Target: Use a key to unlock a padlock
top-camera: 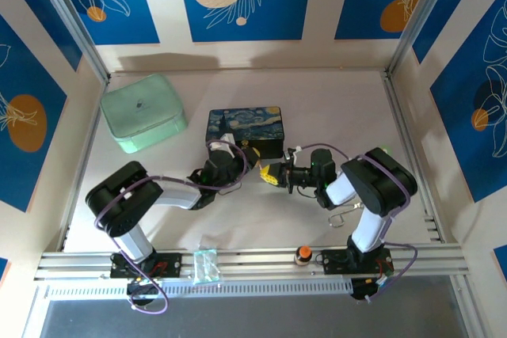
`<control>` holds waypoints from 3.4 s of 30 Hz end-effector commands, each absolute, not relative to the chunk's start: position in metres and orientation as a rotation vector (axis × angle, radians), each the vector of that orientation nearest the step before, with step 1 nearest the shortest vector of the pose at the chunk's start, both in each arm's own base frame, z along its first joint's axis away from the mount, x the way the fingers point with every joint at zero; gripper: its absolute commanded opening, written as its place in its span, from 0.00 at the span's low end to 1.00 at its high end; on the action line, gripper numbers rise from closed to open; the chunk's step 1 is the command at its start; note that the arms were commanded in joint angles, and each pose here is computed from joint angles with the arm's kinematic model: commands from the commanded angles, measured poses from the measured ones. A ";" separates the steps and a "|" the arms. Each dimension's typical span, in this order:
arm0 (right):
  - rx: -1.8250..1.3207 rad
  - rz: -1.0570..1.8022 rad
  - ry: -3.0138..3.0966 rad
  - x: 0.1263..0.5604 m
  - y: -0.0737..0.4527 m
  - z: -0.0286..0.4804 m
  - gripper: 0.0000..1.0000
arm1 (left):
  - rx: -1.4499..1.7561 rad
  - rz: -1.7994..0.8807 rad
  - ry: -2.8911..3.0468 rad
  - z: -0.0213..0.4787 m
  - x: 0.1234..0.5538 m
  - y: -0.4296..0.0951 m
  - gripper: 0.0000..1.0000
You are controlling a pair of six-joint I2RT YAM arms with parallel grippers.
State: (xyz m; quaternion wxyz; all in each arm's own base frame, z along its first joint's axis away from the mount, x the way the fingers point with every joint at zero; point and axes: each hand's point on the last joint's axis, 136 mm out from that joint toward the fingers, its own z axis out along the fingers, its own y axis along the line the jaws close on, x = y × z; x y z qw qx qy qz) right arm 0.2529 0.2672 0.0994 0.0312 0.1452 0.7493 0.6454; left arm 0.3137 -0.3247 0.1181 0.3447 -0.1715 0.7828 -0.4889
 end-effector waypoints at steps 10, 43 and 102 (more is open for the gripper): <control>0.418 1.872 2.208 0.290 0.248 0.115 0.00 | -0.240 -1.750 2.036 0.156 0.252 -0.384 0.00; 0.550 1.903 2.166 0.277 0.265 0.103 0.00 | -0.293 -1.560 2.013 0.144 0.250 -0.374 0.00; 0.420 1.594 2.583 0.223 0.225 0.043 0.23 | -0.380 -1.577 2.079 0.108 0.246 -0.377 0.00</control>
